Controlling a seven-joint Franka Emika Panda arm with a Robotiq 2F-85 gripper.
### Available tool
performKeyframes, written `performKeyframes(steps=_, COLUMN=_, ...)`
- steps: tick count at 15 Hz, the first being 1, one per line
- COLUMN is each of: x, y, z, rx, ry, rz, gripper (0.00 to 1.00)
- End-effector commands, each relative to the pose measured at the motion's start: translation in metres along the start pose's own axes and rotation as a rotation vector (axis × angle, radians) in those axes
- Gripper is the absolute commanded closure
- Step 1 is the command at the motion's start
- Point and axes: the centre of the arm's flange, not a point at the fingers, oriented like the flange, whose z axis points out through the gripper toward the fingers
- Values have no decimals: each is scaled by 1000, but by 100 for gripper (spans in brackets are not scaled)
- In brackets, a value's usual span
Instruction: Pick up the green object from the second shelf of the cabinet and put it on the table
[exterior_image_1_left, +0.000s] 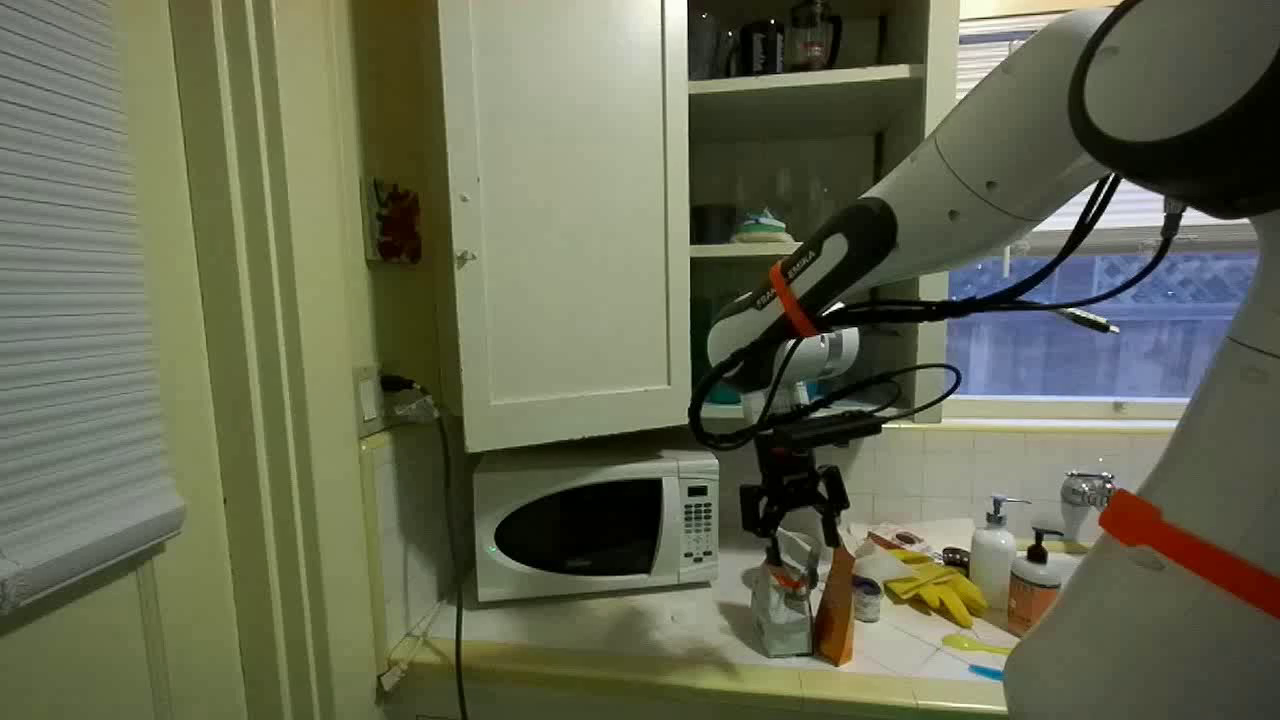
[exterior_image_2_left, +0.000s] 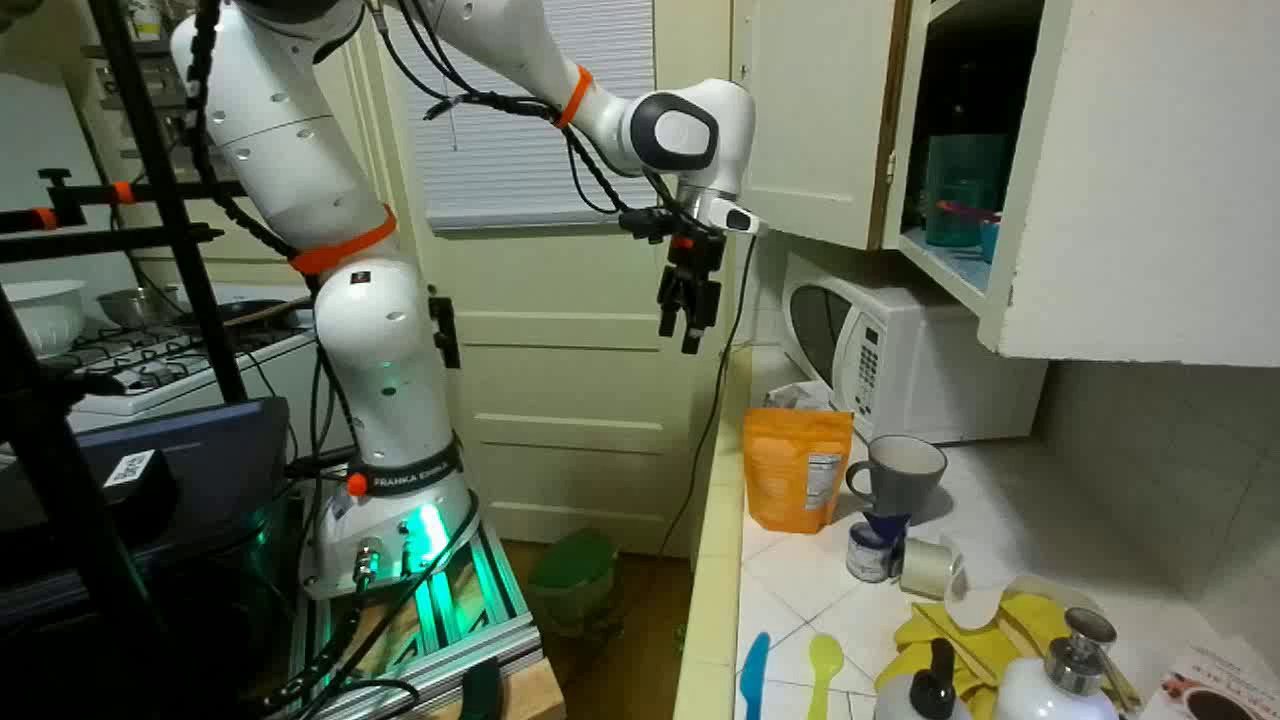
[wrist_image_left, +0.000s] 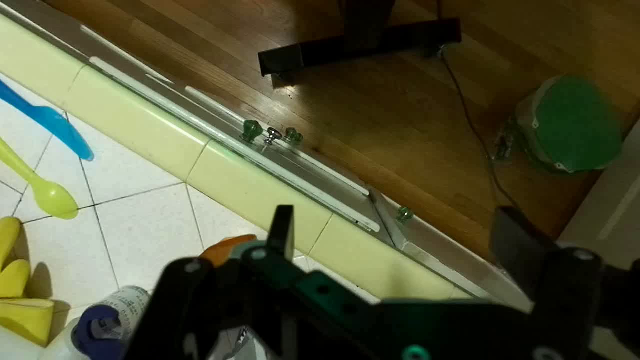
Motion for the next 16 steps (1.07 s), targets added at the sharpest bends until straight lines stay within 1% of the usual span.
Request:
performKeyframes(steps=1, x=0, y=0, z=0, rx=0, ry=0, rz=0, gripper=0)
performKeyframes(steps=8, x=0, y=0, z=0, rx=0, ry=0, rz=0, gripper=0)
performKeyframes(steps=9, x=6, y=-2, z=-9, rx=21, ry=68, rz=63, gripper=0)
performKeyframes(steps=10, x=8, y=-1, z=-21, rx=32, ry=130, rz=100, gripper=0)
performKeyframes(steps=13, x=5, y=16, z=-86, rx=29, ry=274, rz=172, gripper=0)
performKeyframes(steps=16, x=-9, y=33, z=-150, rx=16, ry=422, rz=236, gripper=0)
